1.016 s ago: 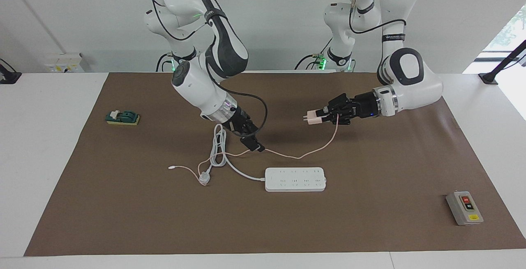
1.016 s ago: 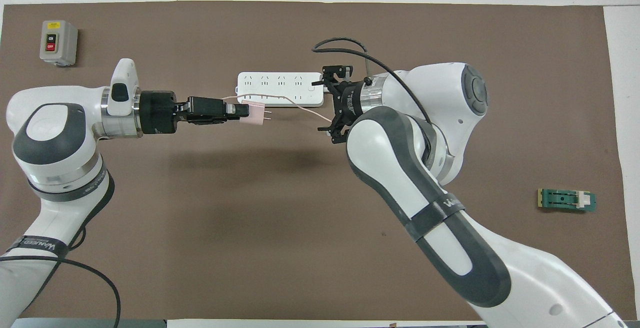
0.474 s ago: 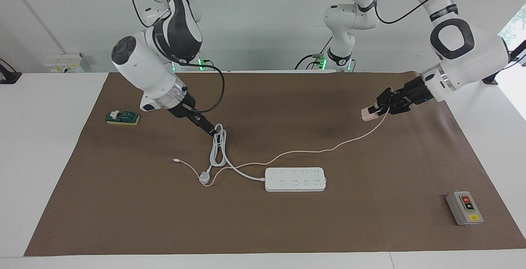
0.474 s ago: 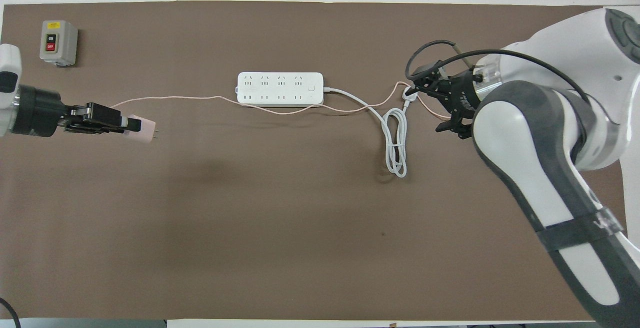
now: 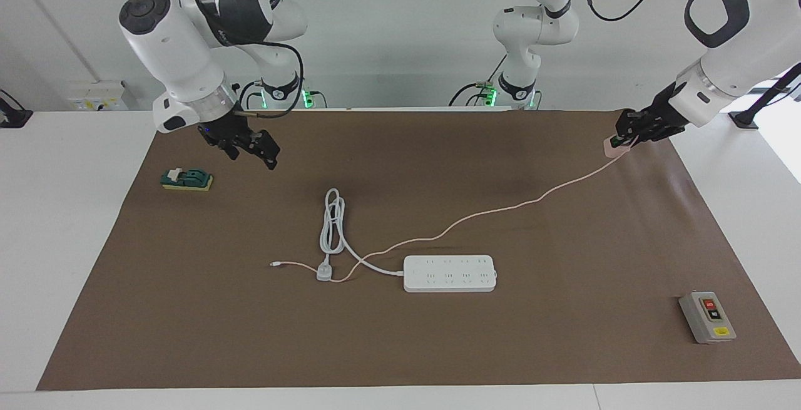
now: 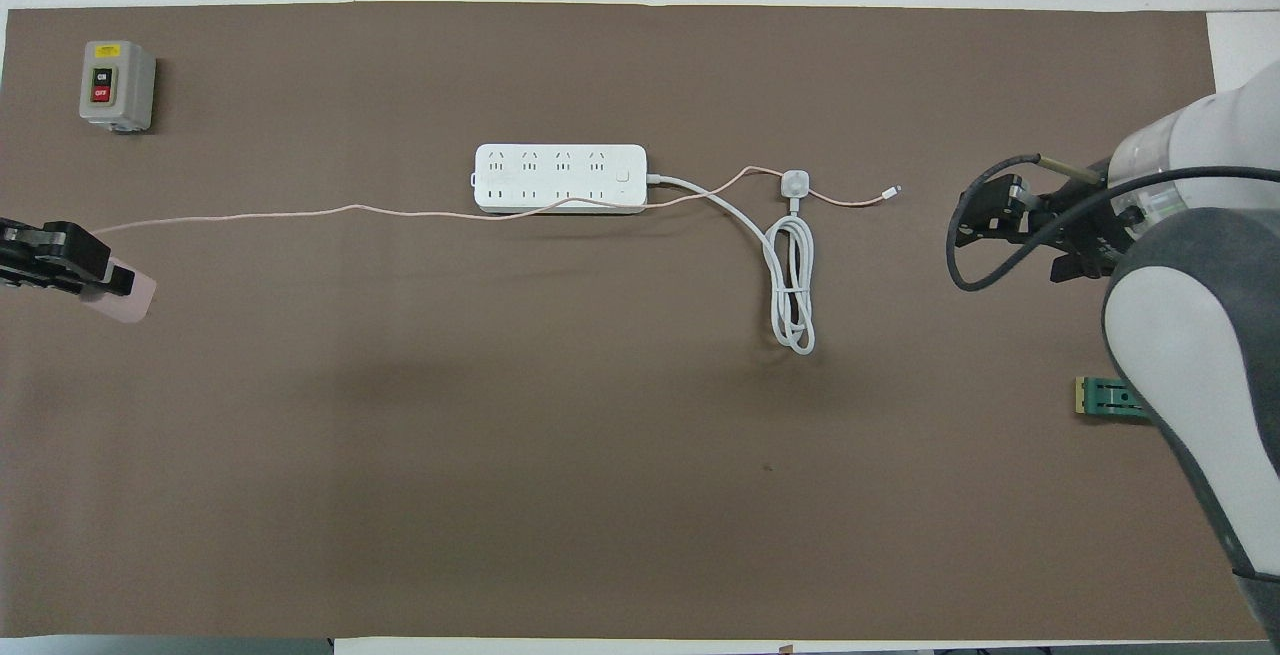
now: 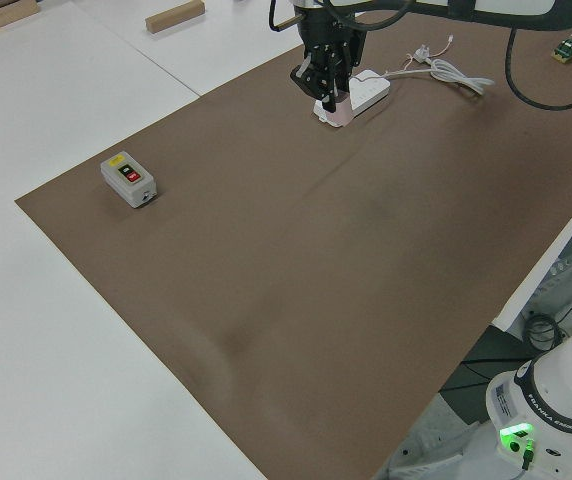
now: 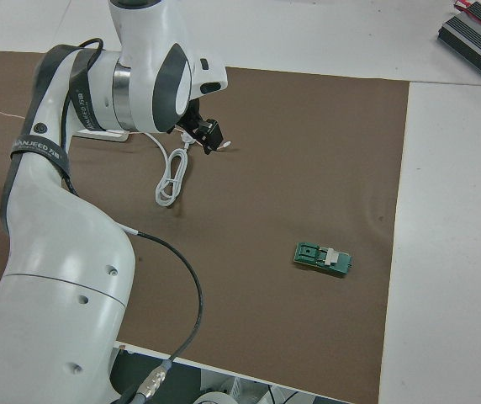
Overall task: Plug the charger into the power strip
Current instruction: 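Pull the charger back with the left gripper while the right gripper retracts, then move the held charger with the left gripper to the power strip socket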
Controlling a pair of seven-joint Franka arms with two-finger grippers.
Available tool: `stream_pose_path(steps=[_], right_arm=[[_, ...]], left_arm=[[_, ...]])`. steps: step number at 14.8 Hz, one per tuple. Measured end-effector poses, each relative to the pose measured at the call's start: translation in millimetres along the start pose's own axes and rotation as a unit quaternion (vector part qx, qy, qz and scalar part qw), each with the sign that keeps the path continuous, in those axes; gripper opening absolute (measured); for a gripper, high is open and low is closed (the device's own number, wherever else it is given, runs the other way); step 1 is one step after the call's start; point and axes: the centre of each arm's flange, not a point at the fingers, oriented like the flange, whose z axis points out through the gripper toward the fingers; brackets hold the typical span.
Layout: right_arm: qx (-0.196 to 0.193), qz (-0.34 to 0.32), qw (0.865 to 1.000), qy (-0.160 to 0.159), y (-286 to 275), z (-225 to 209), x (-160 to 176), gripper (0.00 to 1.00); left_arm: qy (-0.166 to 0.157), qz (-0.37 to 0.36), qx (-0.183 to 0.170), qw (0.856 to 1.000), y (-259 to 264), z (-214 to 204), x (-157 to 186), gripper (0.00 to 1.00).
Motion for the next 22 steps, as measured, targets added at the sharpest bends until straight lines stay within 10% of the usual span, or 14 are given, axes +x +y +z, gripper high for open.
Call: stream_pose_path(steps=[13,22], right_arm=[[-0.05,-0.119,0.992,0.006,51.3,-13.2,16.4,1.0],[-0.046,-0.115,0.992,0.007,81.5,-41.8,14.9,1.0]], left_arm=[[-0.008,-0.163,0.043,0.986,48.1,-3.0,-3.3,0.32],[0.05,-0.354,0.042,0.933,130.2,1.6,8.9,0.32]])
